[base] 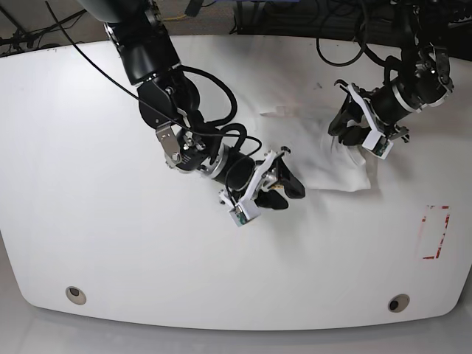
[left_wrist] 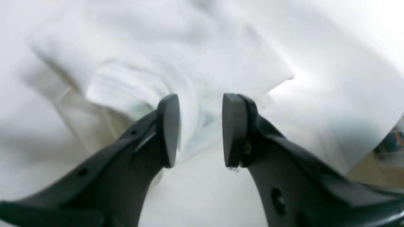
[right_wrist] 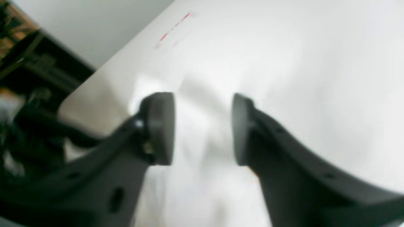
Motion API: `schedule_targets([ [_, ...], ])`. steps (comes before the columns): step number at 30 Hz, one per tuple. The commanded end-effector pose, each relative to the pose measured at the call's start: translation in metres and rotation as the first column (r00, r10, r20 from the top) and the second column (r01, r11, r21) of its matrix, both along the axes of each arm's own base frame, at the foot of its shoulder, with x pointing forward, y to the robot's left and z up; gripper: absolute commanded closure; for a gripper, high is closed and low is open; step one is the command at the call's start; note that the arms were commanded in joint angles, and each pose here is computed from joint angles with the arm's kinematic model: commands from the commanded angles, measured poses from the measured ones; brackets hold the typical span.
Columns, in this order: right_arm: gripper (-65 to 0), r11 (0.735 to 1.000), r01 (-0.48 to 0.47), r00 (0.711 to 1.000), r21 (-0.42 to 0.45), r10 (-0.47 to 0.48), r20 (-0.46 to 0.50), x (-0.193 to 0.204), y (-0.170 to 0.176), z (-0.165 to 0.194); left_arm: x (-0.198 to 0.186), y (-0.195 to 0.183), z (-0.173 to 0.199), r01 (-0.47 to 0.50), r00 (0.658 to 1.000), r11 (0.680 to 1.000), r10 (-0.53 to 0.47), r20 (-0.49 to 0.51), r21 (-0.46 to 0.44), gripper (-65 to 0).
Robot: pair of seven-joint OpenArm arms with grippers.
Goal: Fold the T-shirt properly
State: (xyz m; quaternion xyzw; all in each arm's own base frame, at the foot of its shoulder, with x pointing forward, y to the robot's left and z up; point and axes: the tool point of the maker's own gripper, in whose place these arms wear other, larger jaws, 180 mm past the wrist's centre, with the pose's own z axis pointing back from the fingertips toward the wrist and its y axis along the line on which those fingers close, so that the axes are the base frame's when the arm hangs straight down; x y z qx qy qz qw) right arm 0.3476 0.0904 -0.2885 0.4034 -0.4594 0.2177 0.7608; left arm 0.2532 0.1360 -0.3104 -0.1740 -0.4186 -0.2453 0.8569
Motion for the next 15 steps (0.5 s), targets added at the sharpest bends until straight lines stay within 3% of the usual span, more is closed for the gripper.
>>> schedule_targets([
  [1,-18.4,1.0,0.006,1.0,-0.01,-0.005,0.008,0.007,-0.005,-0.002,0.009,-0.002,0.007,-0.002,1.0,1.0,0.002,0.027,-0.025,-21.1],
  [7,-18.1,0.998,0.019,0.994,-0.055,-0.025,-0.104,0.006,-0.011,-0.047,0.02,-0.002,0.0,-0.018,1.0,0.999,0.018,0.013,-0.048,-21.1],
  [13,-18.1,0.996,0.056,0.984,-0.07,-0.067,-0.163,0.017,-0.017,-0.074,0.034,0.019,-0.033,-0.091,0.993,0.993,0.084,-0.088,-0.075,-21.1],
  [15,-18.1,0.996,0.055,0.984,-0.071,-0.066,-0.167,0.016,-0.017,-0.076,0.034,0.042,-0.049,-0.142,0.982,0.989,0.135,-0.136,-0.046,-21.1],
])
